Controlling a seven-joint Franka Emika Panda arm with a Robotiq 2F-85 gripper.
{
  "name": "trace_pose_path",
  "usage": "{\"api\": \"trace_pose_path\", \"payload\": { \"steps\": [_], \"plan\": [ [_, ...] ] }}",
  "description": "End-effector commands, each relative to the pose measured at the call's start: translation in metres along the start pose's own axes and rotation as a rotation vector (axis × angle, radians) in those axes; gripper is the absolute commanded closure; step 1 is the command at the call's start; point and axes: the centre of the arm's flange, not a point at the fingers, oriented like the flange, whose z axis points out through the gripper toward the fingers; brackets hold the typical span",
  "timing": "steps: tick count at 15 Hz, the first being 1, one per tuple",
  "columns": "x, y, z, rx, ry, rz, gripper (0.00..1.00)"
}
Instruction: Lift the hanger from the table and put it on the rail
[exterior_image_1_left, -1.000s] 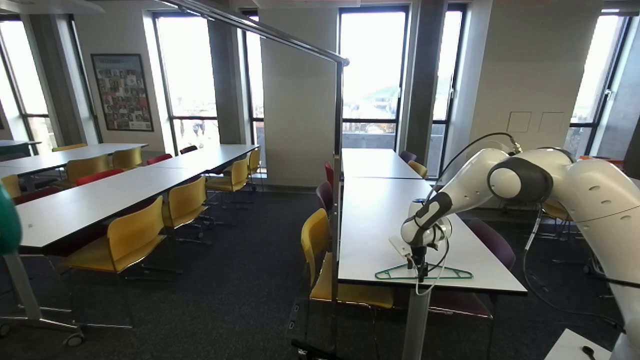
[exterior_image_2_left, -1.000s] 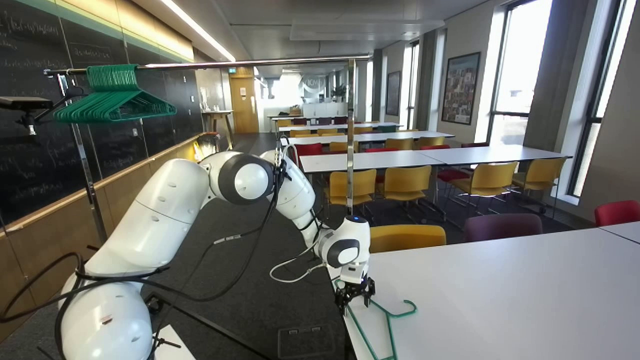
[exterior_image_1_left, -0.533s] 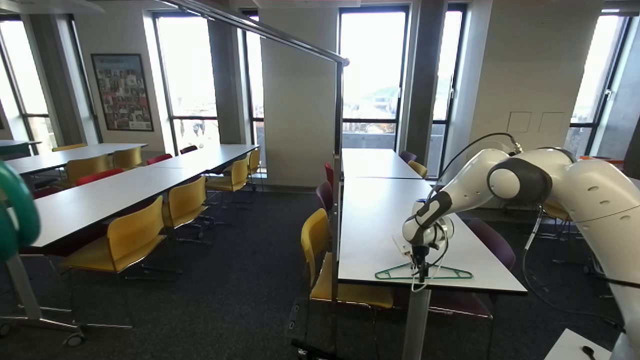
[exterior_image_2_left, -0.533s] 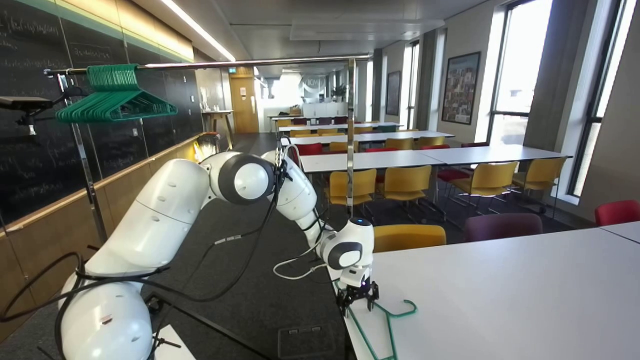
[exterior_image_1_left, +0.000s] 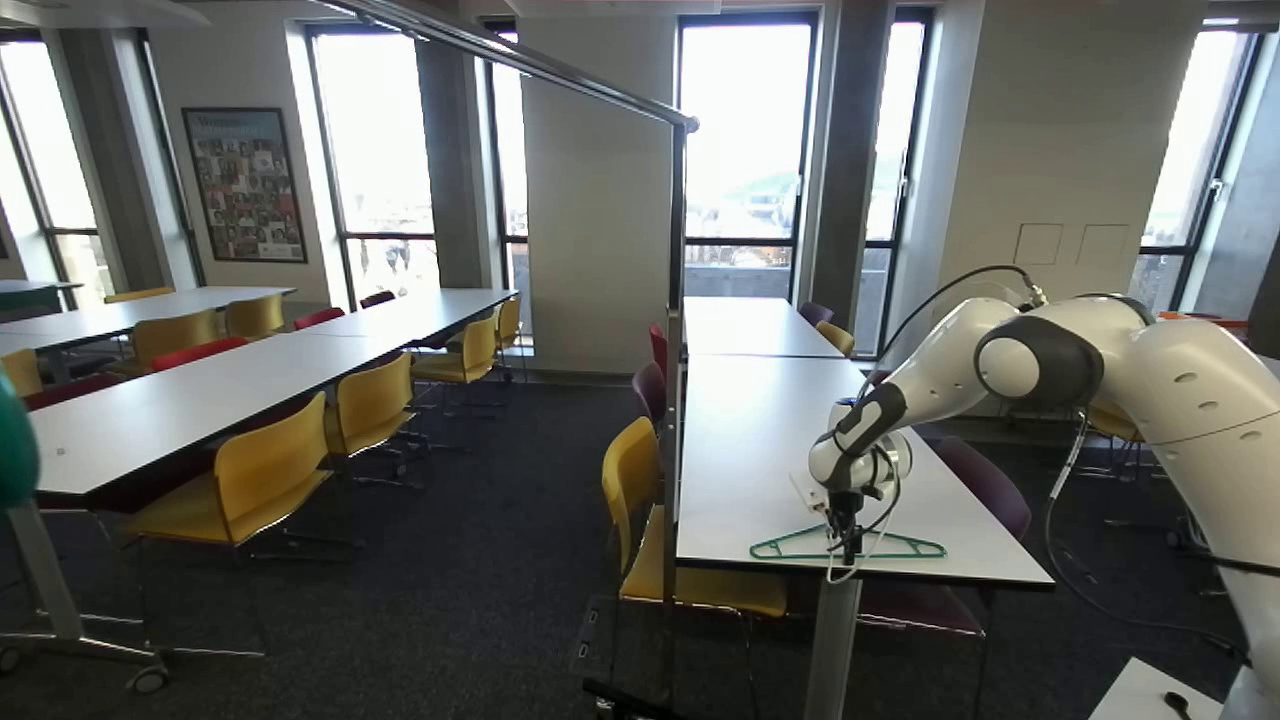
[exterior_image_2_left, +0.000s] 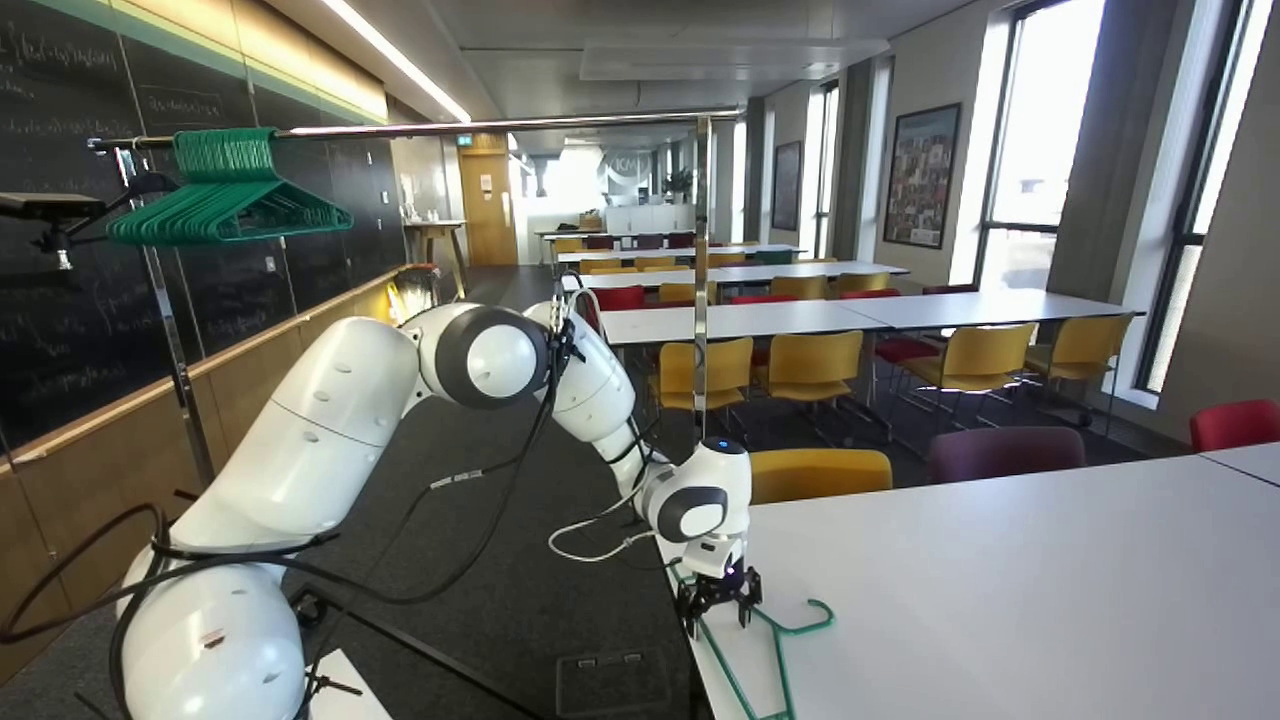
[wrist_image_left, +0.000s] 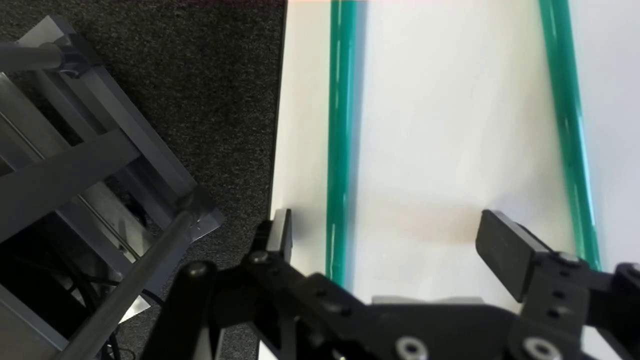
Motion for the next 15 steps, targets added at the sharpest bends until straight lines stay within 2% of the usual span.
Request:
{"api": "trace_pose_path", "payload": {
  "steps": [1, 2, 3, 5, 6, 8, 9, 12, 15],
  "plan": [
    [0.0015, 0.0193, -0.0055, 0.013, 0.004, 0.003, 0.00],
    [0.0012, 0.0203, -0.0057, 0.012, 0.004, 0.000, 0.02],
    [0.0003, 0.0211, -0.0058, 0.010, 0.005, -0.002, 0.14],
    [-0.0008, 0.0217, -0.0054, 0.007, 0.007, -0.004, 0.17],
    [-0.0012, 0.0216, -0.0063, 0.009, 0.007, -0.003, 0.23],
    [-0.0014, 0.0214, -0.0077, 0.009, 0.006, -0.004, 0.22],
    [-0.0016, 0.0212, -0.0085, 0.009, 0.005, -0.003, 0.26],
    [-0.0005, 0.0207, -0.0102, 0.012, 0.005, -0.002, 0.24],
    [0.0007, 0.0197, -0.0129, 0.016, 0.004, 0.003, 0.35]
  ]
}}
